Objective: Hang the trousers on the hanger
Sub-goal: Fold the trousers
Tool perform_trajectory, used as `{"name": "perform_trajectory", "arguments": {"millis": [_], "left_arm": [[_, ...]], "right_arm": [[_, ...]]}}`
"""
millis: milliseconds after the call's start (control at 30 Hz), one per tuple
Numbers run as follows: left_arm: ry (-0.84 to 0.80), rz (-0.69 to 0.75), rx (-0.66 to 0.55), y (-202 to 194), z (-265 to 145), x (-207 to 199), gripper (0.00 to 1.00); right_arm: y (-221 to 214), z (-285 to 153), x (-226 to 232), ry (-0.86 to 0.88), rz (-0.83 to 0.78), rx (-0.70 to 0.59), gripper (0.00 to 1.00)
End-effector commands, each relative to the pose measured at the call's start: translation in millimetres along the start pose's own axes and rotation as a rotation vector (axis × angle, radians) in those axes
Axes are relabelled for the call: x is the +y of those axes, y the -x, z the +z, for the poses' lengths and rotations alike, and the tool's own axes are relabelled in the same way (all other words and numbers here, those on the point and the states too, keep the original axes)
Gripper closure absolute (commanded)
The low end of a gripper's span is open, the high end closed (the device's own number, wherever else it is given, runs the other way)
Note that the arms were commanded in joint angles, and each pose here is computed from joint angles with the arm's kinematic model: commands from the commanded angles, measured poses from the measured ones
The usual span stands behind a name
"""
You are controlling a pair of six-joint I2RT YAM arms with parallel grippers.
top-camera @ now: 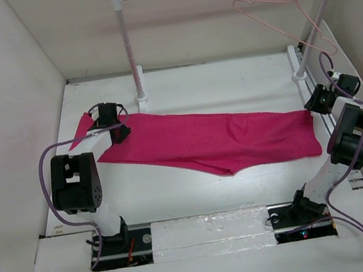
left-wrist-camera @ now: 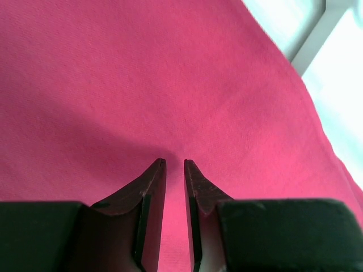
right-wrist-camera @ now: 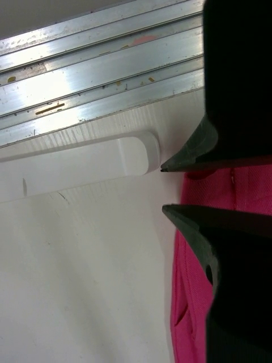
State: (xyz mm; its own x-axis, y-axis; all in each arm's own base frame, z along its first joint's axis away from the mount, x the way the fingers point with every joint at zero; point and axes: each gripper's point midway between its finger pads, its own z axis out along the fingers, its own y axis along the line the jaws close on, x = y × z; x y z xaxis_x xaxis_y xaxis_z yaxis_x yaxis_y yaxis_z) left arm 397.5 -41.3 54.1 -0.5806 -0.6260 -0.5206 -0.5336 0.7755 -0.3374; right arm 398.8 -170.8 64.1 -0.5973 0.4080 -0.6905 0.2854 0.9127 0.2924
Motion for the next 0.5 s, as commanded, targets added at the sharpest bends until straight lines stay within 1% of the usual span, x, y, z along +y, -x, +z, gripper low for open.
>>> {"name": "perform_trajectory", "arguments": {"millis": [0, 33, 100, 133, 167, 333, 467], "left_arm": [[0.036, -0.017, -0.044, 18, 2, -1, 0.85], [0.043, -0.02, -0.04, 17, 4, 0, 0.85], [0.06, -0.022, -0.036, 15, 7, 3, 0.85], [0.067, -0.025, -0.036, 15, 8, 4, 0.85], [0.071, -0.025, -0.029, 13, 10, 5, 0.85], [0.09, -0.024, -0.029, 11, 13, 10, 0.86], [0.093, -0.025, -0.019, 7, 14, 13, 0.86]], "right_arm": [[18, 4, 7, 0.028, 0.001, -0.054, 0.68], [18, 5, 8, 0.031, 0.003, -0.054, 0.76], [18, 4, 7, 0.025, 0.008, -0.053, 0.78], [17, 4, 7, 0.025, 0.011, -0.053, 0.81], [17, 4, 7, 0.023, 0.012, -0.051, 0.81], [12, 5, 4, 0.008, 0.008, -0.03, 0.52], [5, 5, 4, 0.009, 0.016, -0.013, 0.52]]}}
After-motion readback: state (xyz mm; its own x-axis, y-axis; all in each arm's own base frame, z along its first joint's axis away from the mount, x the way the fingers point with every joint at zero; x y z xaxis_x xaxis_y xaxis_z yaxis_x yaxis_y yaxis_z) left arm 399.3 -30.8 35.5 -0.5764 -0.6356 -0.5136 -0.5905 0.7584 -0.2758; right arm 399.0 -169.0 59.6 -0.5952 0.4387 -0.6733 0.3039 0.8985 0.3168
